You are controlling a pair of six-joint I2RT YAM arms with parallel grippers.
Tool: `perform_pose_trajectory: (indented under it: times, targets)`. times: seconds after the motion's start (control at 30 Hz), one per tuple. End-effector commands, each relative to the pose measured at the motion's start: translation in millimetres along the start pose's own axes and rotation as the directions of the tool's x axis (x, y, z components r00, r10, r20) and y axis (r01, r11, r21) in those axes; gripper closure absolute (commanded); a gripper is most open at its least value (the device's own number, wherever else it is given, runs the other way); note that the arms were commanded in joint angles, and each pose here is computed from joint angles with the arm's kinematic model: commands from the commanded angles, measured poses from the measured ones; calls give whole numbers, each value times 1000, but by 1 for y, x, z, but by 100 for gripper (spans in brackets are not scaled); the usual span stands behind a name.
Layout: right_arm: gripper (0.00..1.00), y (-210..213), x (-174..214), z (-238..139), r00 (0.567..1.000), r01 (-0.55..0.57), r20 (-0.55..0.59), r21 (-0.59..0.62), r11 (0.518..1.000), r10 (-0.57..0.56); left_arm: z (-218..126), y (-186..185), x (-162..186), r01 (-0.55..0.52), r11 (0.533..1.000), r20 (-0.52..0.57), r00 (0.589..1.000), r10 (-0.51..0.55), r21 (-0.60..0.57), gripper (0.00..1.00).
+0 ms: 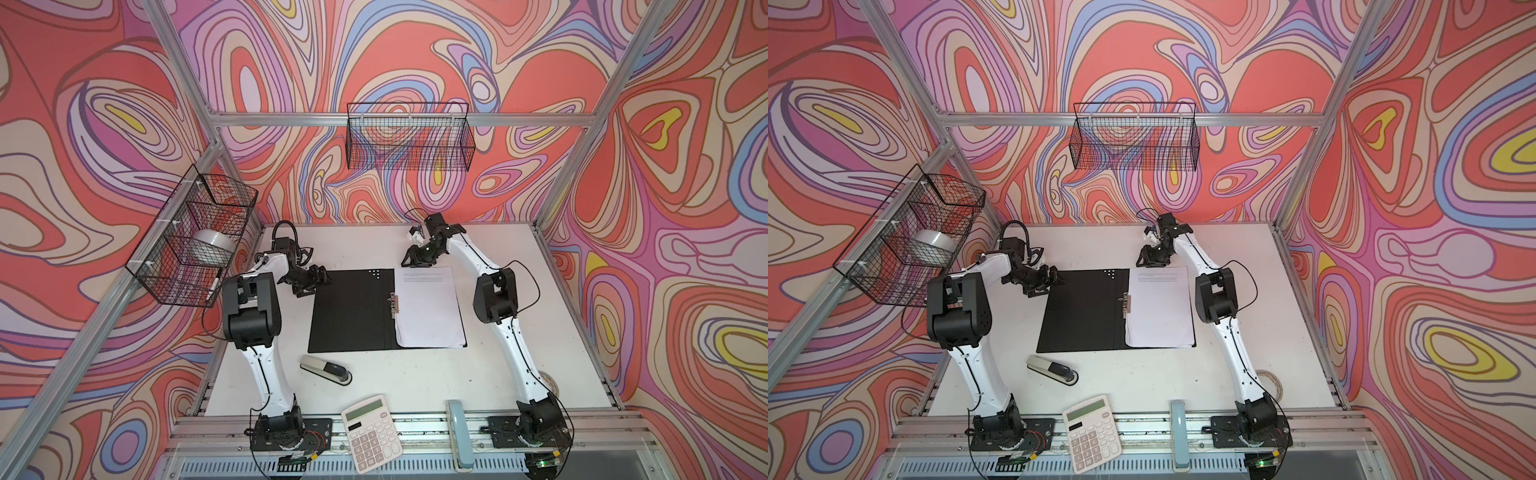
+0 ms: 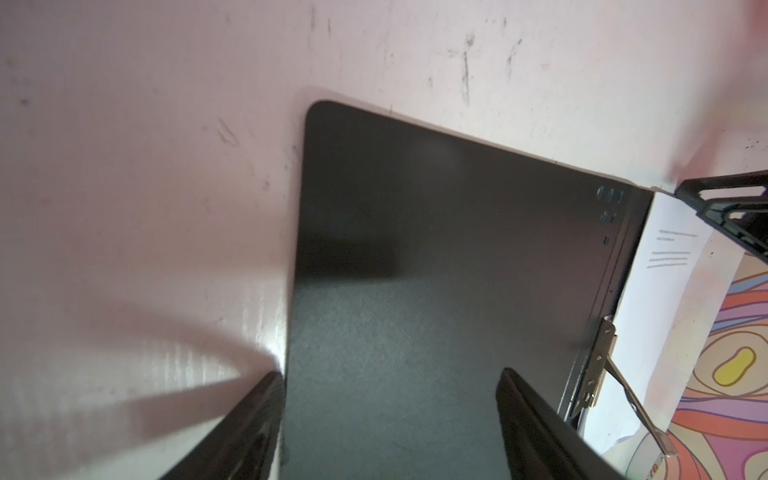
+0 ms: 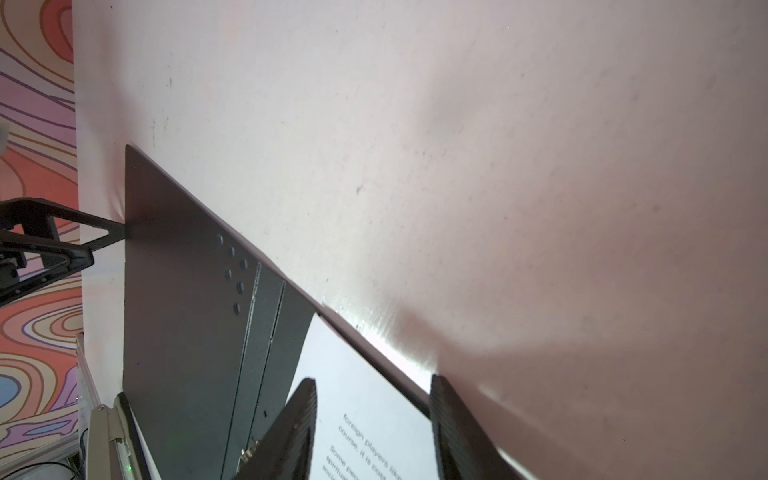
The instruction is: Put the files into the folder
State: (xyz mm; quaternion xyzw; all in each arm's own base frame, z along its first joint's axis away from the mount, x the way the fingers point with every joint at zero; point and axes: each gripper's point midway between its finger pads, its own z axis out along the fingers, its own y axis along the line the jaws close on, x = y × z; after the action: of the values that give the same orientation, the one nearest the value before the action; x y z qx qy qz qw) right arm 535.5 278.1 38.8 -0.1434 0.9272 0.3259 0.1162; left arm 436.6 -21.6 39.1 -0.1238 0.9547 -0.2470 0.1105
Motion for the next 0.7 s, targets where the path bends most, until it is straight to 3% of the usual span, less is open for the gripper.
perform_pose_trajectory:
  times: [0.0, 0.5, 0.67]
  targets:
    - [54, 6, 4, 1, 1000, 9, -21, -16, 1000, -9, 13, 12, 14, 47, 999, -65, 997, -48, -17, 19]
    - [54, 9, -2, 0, 1000, 18, 0, -30, 999, -18, 13, 12, 13, 52, 999, -62, 997, -53, -14, 19]
    - [52, 25, -38, -34, 989, 54, 140, 22, 998, -57, -9, -4, 4, 28, 1000, -6, 1000, -28, 4, 19]
